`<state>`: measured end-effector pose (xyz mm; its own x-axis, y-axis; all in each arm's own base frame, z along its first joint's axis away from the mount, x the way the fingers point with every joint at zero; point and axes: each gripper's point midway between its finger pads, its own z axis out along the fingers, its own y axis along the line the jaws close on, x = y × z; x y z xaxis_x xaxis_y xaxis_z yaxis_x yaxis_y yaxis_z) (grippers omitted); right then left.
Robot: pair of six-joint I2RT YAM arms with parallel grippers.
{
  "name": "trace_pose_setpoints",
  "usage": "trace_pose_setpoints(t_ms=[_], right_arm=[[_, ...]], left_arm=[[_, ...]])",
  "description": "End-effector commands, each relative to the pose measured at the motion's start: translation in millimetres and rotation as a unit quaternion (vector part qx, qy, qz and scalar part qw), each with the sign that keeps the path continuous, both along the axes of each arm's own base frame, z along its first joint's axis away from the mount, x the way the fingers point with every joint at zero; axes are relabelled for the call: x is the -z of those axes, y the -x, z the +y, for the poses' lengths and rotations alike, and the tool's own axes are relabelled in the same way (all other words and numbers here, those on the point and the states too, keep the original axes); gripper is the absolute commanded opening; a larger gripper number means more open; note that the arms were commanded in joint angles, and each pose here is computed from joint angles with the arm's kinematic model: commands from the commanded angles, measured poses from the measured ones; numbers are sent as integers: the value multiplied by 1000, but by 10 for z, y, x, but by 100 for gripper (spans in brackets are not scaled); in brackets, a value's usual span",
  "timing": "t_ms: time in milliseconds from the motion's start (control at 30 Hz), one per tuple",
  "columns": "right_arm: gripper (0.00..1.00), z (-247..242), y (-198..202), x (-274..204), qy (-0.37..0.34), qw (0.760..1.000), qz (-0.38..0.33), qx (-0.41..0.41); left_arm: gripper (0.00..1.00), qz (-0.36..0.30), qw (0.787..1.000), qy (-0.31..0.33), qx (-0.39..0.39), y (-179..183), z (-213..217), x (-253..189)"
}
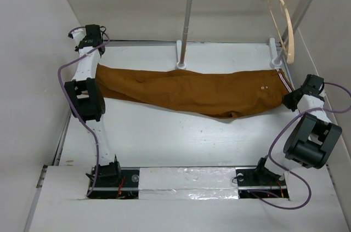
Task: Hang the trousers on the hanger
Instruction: Fold the trousers at the center of the board.
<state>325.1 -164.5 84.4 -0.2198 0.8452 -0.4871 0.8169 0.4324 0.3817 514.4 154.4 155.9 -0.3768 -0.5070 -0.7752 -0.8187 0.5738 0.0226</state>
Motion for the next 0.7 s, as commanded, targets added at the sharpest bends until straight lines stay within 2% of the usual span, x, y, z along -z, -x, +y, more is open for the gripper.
trace_pose_setpoints(t_ms=[0, 33, 67, 100, 133, 167, 200, 233, 267, 300, 333, 400, 433, 533, 567, 600, 667], right_arm=[[21, 11, -112, -153, 33, 999, -26, -22], [30, 66, -129, -161, 24, 999, -33, -32], [45, 162, -165, -169, 23, 998, -35, -47], [53, 196, -202, -261, 30, 997, -45, -55], [61, 245, -238, -332, 34, 996, -51, -67], [71, 345, -290, -485, 51, 993, -58, -91], [72, 407, -270, -504, 55, 992, -54, -101], [72, 452, -288, -610, 62, 990, -62, -112], [73, 517, -268, -650, 67, 988, -62, -126], [73, 608, -256, -695, 65, 985, -71, -142], [73, 760, -218, -760, 65, 981, -85, -163], [71, 981, -179, -809, 62, 973, -98, -198], [69, 1198, -169, -823, 56, 967, -104, -227], [41, 1637, -87, -916, 46, 946, -136, -290], [23, 1857, -9, -960, 45, 935, -141, -322], [14, 1959, 37, -984, 44, 929, -145, -337], [4, 2217, 154, -1030, 40, 911, -154, -380]], left_arm=[[0, -78, 997, -21, 2, -116, 67, -582], [0, -83, 996, -19, 2, -141, 102, -603], [0, -87, 996, -17, 4, -181, 99, -613], [0, -99, 995, -19, 5, -243, 109, -700], [0, -92, 996, -13, 10, -313, 95, -573], [7, -84, 996, -9, 26, -390, 72, -459], [19, -86, 996, 5, 40, -420, 12, -434], [27, -69, 996, 17, 50, -418, -31, -292], [40, -62, 997, 16, 52, -406, -82, -254], [47, -48, 997, 15, 60, -363, -157, -168], [64, -67, 995, 7, 68, -346, -163, -354], [77, -70, 995, 14, 76, -223, -214, -383], [80, -111, 990, 19, 86, -166, -233, -703], [81, -172, 979, 39, 98, 110, -270, -1075], [81, -183, 978, 39, 92, 215, -213, -1145], [80, -177, 980, 48, 80, 343, -198, -1044], [80, -196, 977, 48, 73, 603, -165, -1243]])
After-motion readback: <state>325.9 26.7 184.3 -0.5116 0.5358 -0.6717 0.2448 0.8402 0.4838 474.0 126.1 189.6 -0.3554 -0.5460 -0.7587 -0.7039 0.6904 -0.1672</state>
